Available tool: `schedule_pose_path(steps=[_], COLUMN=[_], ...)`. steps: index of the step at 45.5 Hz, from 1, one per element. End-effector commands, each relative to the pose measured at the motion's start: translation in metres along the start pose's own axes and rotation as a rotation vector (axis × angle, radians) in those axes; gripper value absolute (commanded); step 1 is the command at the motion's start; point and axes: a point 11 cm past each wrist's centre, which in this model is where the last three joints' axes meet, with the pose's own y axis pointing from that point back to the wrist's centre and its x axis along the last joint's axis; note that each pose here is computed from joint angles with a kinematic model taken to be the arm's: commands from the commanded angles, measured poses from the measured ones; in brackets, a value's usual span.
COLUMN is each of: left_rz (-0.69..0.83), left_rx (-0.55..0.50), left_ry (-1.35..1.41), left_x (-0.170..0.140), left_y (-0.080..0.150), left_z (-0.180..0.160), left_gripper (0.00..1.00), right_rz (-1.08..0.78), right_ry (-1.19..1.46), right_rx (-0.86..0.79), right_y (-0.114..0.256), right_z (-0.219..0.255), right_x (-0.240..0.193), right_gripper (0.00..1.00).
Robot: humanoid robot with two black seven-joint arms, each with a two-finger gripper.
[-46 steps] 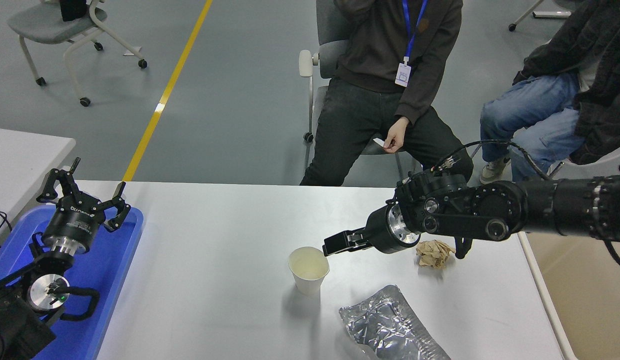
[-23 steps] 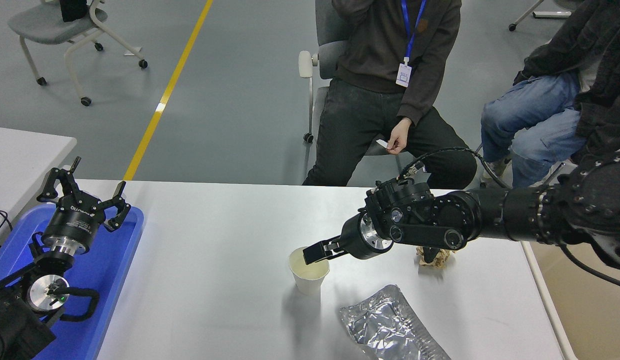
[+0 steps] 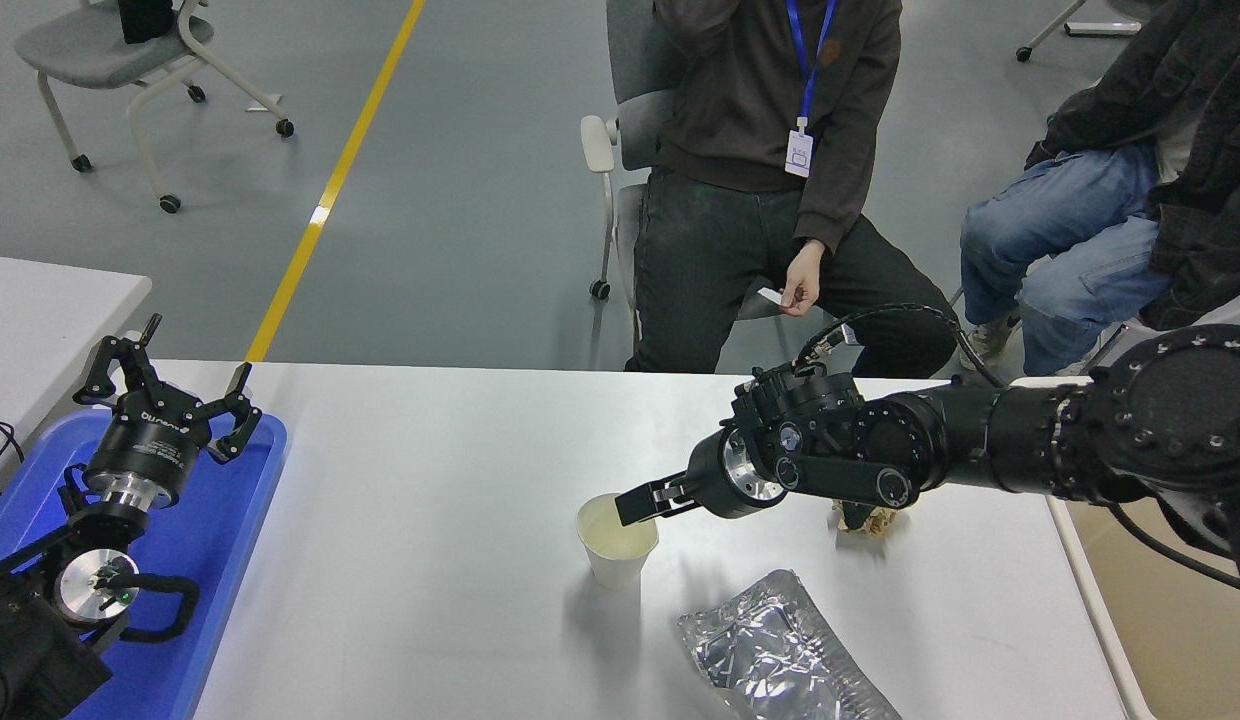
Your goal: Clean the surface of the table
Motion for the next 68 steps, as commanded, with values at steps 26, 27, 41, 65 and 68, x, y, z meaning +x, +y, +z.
schedule_pose_path(steps=[26, 27, 41, 65, 68], left_rz=[0.000, 0.000, 0.000, 0.000, 0.000], left_rx=[-0.001, -0.001, 0.001, -0.001, -0.001], left_ry=[0.000, 0.000, 0.000, 0.000, 0.000], left_x=[0.000, 0.000, 0.000, 0.000, 0.000], left_y=[0.000, 0.000, 0.000, 0.000, 0.000], left_z=[0.000, 0.000, 0.000, 0.000, 0.000], left_gripper=[1.00, 1.00, 1.00, 1.00, 1.00], right_rz=[-0.025, -0.028, -0.064, -0.048, -0.039], right_ry=[0.045, 0.049, 0.051, -0.033, -0.046], right_rx=[-0.017, -0.023, -0.054, 0.036, 0.050], right_y=[0.010, 0.010, 0.008, 0.004, 0.003], right_z=[-0.003, -0.002, 0.010, -0.011, -0.014], right_x=[0.011, 0.012, 0.001, 0.002, 0.002], right_gripper=[0.94, 0.94, 0.95, 0.96, 0.94])
